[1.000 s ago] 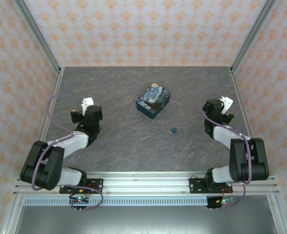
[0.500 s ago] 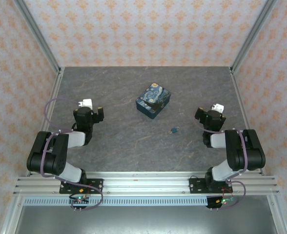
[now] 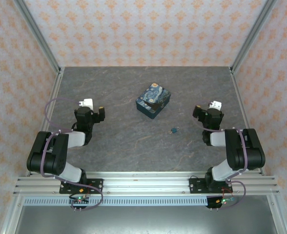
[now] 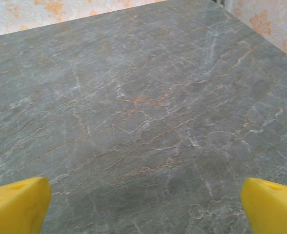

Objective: Unlock the padlock with the key

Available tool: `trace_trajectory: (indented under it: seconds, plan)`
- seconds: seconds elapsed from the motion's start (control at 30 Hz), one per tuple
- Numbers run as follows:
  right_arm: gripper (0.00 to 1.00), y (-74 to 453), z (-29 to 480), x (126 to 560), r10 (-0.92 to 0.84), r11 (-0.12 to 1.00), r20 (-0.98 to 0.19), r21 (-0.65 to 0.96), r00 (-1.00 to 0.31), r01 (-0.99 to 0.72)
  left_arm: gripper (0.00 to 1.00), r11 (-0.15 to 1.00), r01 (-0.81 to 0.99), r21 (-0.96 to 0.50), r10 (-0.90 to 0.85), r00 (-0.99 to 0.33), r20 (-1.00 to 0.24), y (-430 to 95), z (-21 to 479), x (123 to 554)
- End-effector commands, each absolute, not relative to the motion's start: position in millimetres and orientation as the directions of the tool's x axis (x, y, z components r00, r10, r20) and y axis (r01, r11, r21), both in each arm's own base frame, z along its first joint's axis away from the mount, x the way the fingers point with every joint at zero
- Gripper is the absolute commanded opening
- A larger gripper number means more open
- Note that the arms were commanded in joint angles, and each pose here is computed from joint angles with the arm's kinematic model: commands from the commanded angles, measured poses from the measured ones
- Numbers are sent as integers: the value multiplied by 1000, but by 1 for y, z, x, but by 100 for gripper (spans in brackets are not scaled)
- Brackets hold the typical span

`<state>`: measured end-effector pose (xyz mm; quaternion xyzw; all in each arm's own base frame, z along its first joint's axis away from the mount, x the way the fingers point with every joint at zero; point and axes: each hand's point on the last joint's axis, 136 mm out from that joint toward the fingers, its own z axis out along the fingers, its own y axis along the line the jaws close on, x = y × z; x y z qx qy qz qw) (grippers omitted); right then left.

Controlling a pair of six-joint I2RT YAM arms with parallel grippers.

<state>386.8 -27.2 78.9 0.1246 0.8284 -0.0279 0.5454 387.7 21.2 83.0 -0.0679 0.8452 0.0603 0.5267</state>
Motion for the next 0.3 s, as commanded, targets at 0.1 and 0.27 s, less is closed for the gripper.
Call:
trace_trajectory:
  seconds: [0.1,0.27]
  plan:
    - [99,-24,86,397,167,975,-912,96,-375,201,100,983,-180,30,-45,-400,-915,24,93,395]
    - [99,-24,89,394,168,975,-918,99,-360,201,100,983,-181,30,-45,-398,-916,24,93,394]
